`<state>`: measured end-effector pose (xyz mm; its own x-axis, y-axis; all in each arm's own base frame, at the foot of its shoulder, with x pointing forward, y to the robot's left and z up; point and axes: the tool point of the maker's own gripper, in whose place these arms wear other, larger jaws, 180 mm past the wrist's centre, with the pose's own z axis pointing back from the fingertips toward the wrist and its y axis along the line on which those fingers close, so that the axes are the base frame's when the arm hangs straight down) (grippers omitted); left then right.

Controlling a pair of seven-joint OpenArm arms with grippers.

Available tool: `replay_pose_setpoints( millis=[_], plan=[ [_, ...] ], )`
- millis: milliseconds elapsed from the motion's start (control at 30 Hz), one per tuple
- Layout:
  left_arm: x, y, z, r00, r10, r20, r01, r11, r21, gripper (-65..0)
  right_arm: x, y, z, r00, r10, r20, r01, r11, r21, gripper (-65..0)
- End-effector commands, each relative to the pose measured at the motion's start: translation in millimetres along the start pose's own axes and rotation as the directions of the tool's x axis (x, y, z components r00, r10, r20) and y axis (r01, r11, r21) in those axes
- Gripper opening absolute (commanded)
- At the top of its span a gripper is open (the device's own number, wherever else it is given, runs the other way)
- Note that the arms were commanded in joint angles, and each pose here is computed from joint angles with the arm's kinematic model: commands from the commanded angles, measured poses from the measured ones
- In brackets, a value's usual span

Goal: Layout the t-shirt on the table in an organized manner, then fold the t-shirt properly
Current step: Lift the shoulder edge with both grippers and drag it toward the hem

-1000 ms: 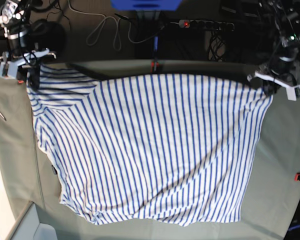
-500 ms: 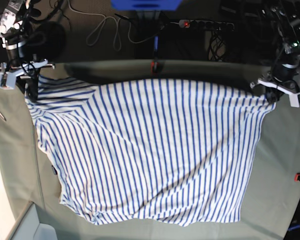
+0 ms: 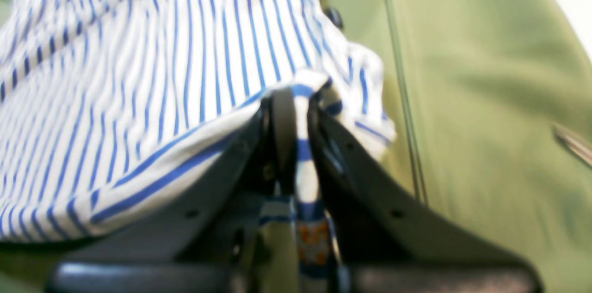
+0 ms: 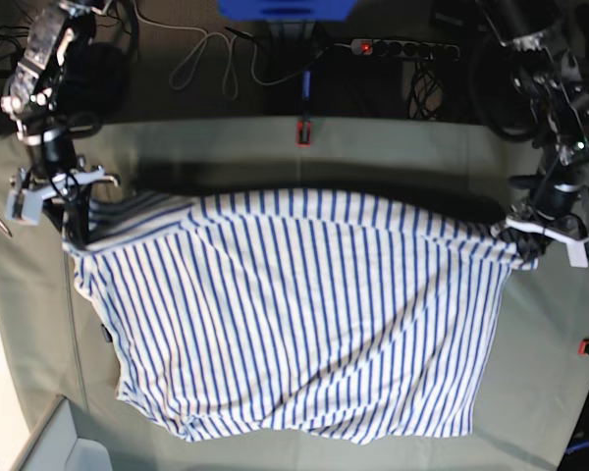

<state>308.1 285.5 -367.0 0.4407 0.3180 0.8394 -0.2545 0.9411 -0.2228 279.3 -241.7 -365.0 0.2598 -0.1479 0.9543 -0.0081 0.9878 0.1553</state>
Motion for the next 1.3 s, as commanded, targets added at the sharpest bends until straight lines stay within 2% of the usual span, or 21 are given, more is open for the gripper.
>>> replay_pose_setpoints(
  millis=[0,300,467,567,733,900,967,1167,1267],
  plan=[
    [11.3,1.8,-0.3,0.999,-0.007,0.034,0.007,1.0,0.001,-64.8,19.3,-1.7,-2.2,0.998,0.01,0.064,-0.011,1.0,0.021,-65.0],
    [36.8,1.7,-23.0,0.998,0.015,0.067,-0.015,1.0,-0.008,-64.8,31.6,-7.4,-39.1,0.997,0.006,0.078,-0.011,0.998,0.058,-65.0],
    [56.6,-3.1,-14.2,0.993,-0.009,0.121,0.011,1.0,-0.015,-64.8,47.0,-8.0,-39.7,0.993,0.03,0.112,-0.036,0.998,0.057,-65.0],
    [63.1,-5.9,1.6,0.988,-0.04,0.152,0.042,0.999,-0.013,-64.8,51.9,-6.3,-27.2,0.991,0.063,0.12,-0.07,0.996,0.054,-65.0],
    [48.9,-3.1,31.5,0.985,-0.1,0.137,0.101,0.995,0.004,-64.8,32.6,-3.2,9.5,0.992,0.107,0.062,-0.111,0.992,0.055,-65.0],
    [20.8,7.1,47.6,0.989,-0.131,0.067,0.13,0.991,0.019,-64.8,3.2,-5.9,38.7,0.993,0.113,-0.027,-0.111,0.992,0.053,-65.0],
    [8.4,15.2,54.4,0.99,-0.136,0.033,0.135,0.99,0.033,-64.8,-5.3,-15.5,51.8,0.992,0.109,-0.057,-0.108,0.994,0.025,-65.0],
    [-14.8,42.9,74.5,0.991,-0.131,-0.031,0.134,0.986,0.095,-64.8,-8.0,-39.6,80.8,0.997,0.052,-0.06,-0.055,0.998,-0.044,-65.0],
    [-26.4,48.1,81.6,0.989,-0.136,-0.063,0.142,0.985,0.101,-64.8,-17.3,-42.7,92.5,0.994,0.051,-0.094,-0.056,0.997,-0.055,-65.0]
  ],
)
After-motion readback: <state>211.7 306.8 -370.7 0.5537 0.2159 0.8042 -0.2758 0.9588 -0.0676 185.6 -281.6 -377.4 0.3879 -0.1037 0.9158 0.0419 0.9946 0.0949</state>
